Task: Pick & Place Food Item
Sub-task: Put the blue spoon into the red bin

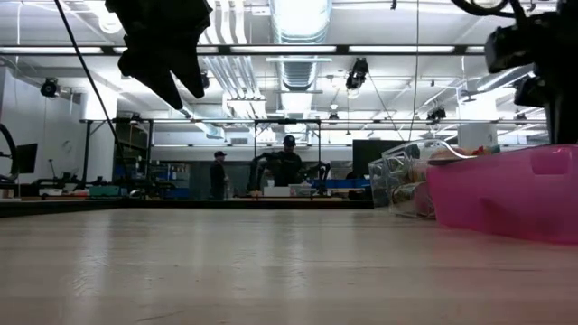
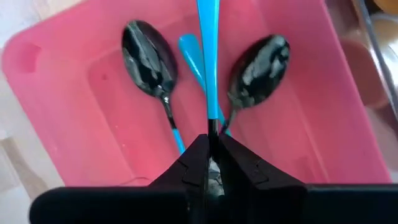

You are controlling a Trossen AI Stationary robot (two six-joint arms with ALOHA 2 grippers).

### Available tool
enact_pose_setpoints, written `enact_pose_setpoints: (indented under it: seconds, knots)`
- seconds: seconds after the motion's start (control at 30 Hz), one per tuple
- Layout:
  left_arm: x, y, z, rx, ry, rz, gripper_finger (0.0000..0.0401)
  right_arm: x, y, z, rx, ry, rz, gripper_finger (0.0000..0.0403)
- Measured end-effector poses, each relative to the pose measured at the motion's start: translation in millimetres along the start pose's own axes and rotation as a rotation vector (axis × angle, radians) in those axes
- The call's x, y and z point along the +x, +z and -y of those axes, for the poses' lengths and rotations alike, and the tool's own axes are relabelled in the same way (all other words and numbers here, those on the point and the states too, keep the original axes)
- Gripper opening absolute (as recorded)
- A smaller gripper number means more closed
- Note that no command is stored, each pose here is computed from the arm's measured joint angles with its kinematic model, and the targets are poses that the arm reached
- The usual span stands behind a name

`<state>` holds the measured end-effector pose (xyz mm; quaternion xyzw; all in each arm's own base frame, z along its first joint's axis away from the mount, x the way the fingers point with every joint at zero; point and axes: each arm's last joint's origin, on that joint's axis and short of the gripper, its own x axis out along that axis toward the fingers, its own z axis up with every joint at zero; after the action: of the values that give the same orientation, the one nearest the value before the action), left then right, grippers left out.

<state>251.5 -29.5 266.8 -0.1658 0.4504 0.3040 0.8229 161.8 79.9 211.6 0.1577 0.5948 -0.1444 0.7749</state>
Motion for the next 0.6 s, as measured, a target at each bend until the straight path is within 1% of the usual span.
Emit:
enact_pose_setpoints:
  seconds: [0.2, 0.37, 0.47, 0.6]
  knots:
    - [0, 0, 0, 0.0, 0.0, 0.0, 0.0349, 2, -18, 12, 0.035, -0.016, -0.013, 0.0028]
    - [0, 0, 0, 0.0, 0.0, 0.0, 0.0349, 13, -27, 20, 0.079, -0.048, -0.038, 0.0028]
    - [0, 0, 0, 0.0, 0.0, 0.0, 0.0349, 23, -30, 21, 0.084, -0.065, -0.049, 0.0028]
    - [0, 0, 0, 0.0, 0.0, 0.0, 0.0349, 35, -30, 17, 0.083, -0.03, -0.027, 0.0028]
